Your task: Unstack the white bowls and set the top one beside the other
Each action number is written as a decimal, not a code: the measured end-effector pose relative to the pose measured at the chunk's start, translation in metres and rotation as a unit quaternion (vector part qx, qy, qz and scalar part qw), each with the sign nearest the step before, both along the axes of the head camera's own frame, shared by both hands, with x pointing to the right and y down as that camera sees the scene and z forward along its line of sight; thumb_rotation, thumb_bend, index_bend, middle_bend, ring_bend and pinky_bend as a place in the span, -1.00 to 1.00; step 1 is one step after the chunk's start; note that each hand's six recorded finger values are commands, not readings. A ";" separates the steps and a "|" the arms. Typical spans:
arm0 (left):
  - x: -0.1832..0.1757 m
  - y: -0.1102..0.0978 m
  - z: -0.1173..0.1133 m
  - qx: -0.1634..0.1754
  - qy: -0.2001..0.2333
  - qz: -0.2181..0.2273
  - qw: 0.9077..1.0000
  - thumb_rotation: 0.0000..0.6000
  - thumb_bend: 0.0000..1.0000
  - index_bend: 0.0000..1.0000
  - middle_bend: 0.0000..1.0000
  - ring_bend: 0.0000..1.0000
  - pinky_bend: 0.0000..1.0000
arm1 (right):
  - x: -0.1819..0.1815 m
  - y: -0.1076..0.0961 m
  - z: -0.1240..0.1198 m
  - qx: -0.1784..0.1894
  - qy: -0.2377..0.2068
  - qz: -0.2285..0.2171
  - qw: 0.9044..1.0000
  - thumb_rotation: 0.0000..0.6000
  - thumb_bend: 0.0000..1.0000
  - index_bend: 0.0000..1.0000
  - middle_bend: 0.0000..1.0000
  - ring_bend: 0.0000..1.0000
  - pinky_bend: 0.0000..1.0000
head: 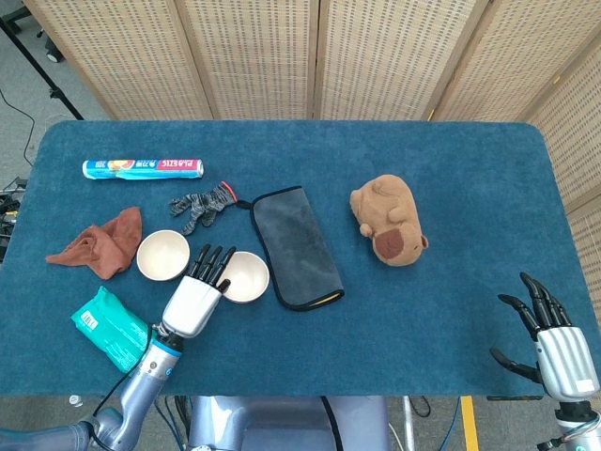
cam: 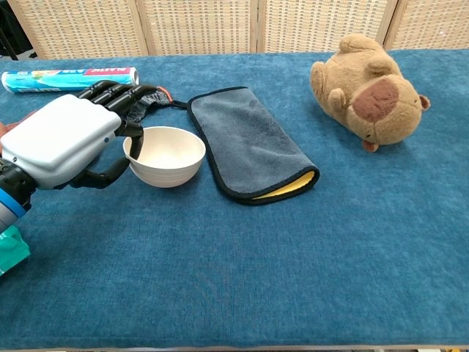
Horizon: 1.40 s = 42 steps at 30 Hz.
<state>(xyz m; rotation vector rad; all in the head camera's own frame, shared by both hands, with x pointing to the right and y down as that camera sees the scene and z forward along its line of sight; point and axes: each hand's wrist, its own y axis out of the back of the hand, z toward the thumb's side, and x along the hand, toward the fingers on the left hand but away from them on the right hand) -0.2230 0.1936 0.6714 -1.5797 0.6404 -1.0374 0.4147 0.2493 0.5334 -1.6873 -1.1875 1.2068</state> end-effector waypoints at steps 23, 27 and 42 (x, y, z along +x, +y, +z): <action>-0.016 -0.008 -0.008 -0.012 -0.018 0.006 1.000 1.00 -0.73 -0.20 -1.00 -1.00 -0.89 | 0.000 0.000 0.000 0.003 0.001 0.002 1.000 1.00 -0.69 -0.57 -1.00 -1.00 -0.70; -0.018 -0.009 -0.012 -0.011 -0.012 -0.002 1.000 1.00 -0.74 -0.22 -1.00 -1.00 -0.89 | 0.000 0.000 0.000 0.003 0.001 0.001 1.000 1.00 -0.69 -0.57 -1.00 -1.00 -0.70; -0.048 -0.038 -0.064 0.048 0.068 -0.090 0.992 1.00 -0.68 -0.22 -1.00 -1.00 -0.89 | -0.003 0.000 0.002 0.001 0.004 -0.002 1.000 1.00 -0.69 -0.57 -1.00 -1.00 -0.70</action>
